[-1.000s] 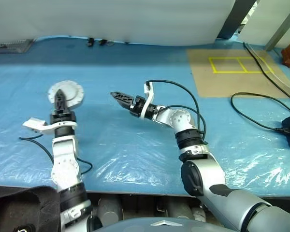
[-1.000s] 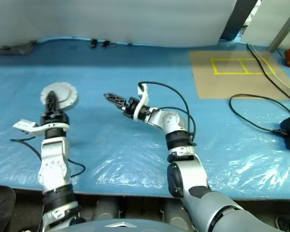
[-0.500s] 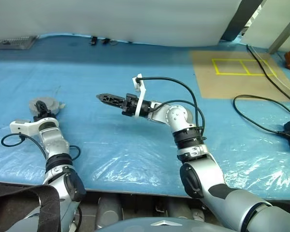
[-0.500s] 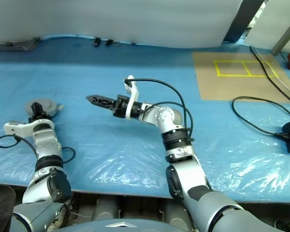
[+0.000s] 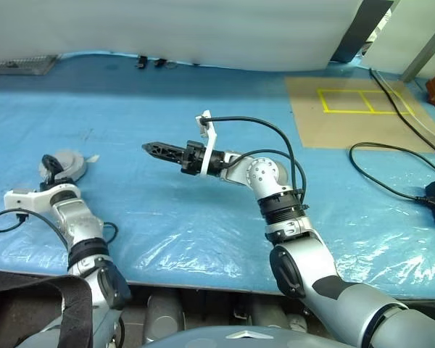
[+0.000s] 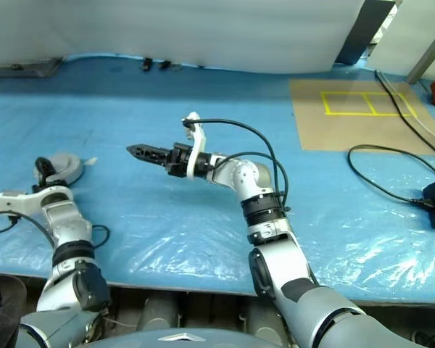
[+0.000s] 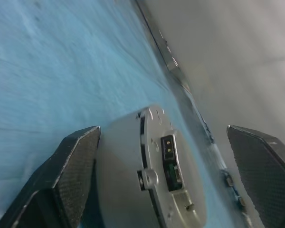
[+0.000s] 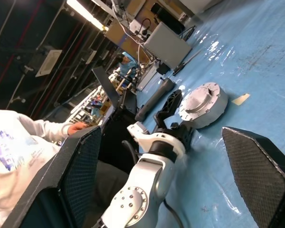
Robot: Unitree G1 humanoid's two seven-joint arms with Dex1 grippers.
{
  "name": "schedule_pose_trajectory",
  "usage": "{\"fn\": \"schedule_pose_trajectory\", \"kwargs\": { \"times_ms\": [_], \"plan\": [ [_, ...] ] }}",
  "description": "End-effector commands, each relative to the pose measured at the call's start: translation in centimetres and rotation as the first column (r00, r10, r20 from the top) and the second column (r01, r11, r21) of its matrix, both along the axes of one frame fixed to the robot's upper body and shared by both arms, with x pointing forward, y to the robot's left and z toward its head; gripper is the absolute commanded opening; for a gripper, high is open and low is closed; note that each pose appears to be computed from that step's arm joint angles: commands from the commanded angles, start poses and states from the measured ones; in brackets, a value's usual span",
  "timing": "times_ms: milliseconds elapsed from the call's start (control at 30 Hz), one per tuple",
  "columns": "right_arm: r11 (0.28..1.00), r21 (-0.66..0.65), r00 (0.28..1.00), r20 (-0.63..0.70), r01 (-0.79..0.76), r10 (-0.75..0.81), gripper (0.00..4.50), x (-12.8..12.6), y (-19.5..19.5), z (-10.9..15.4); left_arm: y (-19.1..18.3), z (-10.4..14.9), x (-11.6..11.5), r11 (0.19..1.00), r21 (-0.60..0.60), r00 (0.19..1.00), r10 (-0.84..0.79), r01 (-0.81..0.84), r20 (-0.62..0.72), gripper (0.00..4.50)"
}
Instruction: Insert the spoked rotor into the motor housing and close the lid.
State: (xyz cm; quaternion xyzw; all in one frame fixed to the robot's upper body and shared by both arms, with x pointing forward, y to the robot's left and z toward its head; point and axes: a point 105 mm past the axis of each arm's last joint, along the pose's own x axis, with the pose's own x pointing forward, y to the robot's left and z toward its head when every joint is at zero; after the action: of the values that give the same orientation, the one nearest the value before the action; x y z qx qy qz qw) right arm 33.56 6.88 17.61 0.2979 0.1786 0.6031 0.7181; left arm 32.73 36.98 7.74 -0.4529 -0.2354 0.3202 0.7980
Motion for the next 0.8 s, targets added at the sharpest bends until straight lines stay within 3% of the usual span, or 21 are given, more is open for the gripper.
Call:
{"fn": "schedule_pose_trajectory", "kwargs": {
  "times_ms": [33, 167, 267, 400, 633, 800],
  "plan": [
    [1.0, -0.025, 0.995, 0.103, 0.006, -0.004, 4.24, 0.0, 0.1, 0.4, -0.1, 3.5, -1.2, 0.985, 0.173, 1.0, 0.009, -0.011, 0.015, 4.47],
    [0.994, -0.095, 0.966, 0.256, 0.054, -0.028, 4.24, 0.2, -0.3, -0.5, -2.5, 6.0, -1.9, 0.904, 0.414, 0.994, -0.102, 0.11, -0.041, 4.47],
    [0.996, -0.053, 0.954, 0.295, 0.075, -0.056, 4.24, 0.1, -1.0, -0.3, -5.4, 7.5, -2.4, 0.795, 0.552, 0.965, -0.253, 0.25, -0.074, 4.47],
    [0.988, -0.023, 0.866, 0.486, 0.151, -0.121, 4.24, 0.0, -3.2, -0.2, -10.4, 8.8, -3.5, 0.55, 0.707, 0.861, -0.479, 0.445, -0.17, 4.47],
    [0.967, -0.202, 0.795, 0.606, 0.156, -0.001, 4.37, -1.0, -7.2, -4.9, -16.2, 6.8, -5.3, 0.097, 0.77, 0.663, -0.583, 0.63, -0.469, 4.5],
    [0.954, -0.237, 0.799, 0.601, 0.184, -0.005, 4.37, -1.5, -8.8, -6.7, -17.1, 6.6, -6.1, 0.051, 0.742, 0.617, -0.594, 0.669, -0.516, 4.5]
  ]
}}
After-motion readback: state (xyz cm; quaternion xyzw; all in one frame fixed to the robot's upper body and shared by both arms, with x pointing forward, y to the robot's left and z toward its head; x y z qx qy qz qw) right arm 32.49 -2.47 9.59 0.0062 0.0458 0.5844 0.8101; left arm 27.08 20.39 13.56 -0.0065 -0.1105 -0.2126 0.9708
